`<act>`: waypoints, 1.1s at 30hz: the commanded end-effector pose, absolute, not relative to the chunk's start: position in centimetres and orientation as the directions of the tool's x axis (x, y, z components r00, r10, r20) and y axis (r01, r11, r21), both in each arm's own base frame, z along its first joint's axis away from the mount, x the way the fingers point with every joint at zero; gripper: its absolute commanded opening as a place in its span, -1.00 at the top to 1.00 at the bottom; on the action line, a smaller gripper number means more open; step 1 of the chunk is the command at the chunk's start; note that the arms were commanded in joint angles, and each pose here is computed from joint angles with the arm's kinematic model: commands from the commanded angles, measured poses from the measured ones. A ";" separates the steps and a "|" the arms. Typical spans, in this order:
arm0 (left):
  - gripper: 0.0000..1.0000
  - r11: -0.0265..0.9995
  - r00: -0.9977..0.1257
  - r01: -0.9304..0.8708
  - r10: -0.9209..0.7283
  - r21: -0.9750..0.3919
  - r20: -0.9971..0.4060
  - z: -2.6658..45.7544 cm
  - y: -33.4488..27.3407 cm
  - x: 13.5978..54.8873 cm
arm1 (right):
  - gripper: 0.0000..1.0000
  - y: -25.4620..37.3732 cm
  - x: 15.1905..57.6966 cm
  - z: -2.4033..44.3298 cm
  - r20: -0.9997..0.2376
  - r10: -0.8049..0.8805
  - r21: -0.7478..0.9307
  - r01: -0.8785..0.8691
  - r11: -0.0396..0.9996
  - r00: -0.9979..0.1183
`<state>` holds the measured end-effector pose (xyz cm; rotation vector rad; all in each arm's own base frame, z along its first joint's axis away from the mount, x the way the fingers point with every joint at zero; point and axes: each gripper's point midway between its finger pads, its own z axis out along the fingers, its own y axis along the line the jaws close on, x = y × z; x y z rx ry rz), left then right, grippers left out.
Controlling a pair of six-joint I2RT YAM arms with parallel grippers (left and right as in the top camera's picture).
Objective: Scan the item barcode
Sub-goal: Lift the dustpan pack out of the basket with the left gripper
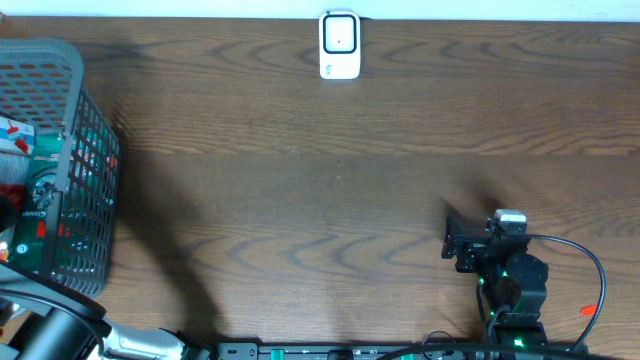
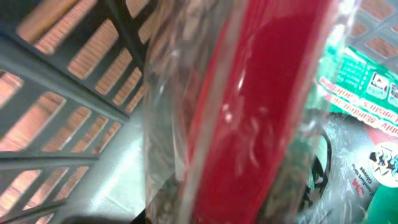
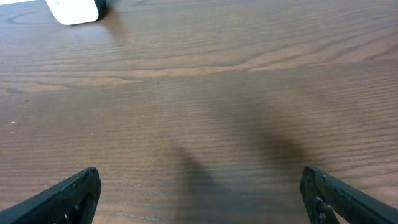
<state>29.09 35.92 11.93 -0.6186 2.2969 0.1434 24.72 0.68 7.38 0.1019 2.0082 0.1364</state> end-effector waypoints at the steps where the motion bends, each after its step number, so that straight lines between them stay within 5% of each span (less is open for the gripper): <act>1: 0.63 0.900 -0.569 -0.433 -0.319 -0.053 -0.758 15.6 35.1 30.2 | -0.98 0.5 24.7 7.2 -0.894 0.123 0.127 0.018 0.992 -0.432; 33: 0.63 0.898 -0.282 -0.441 -0.137 0.002 -0.949 32.5 31.0 29.2 | -0.99 -0.1 24.7 7.2 -0.897 0.123 0.114 0.048 0.992 -0.425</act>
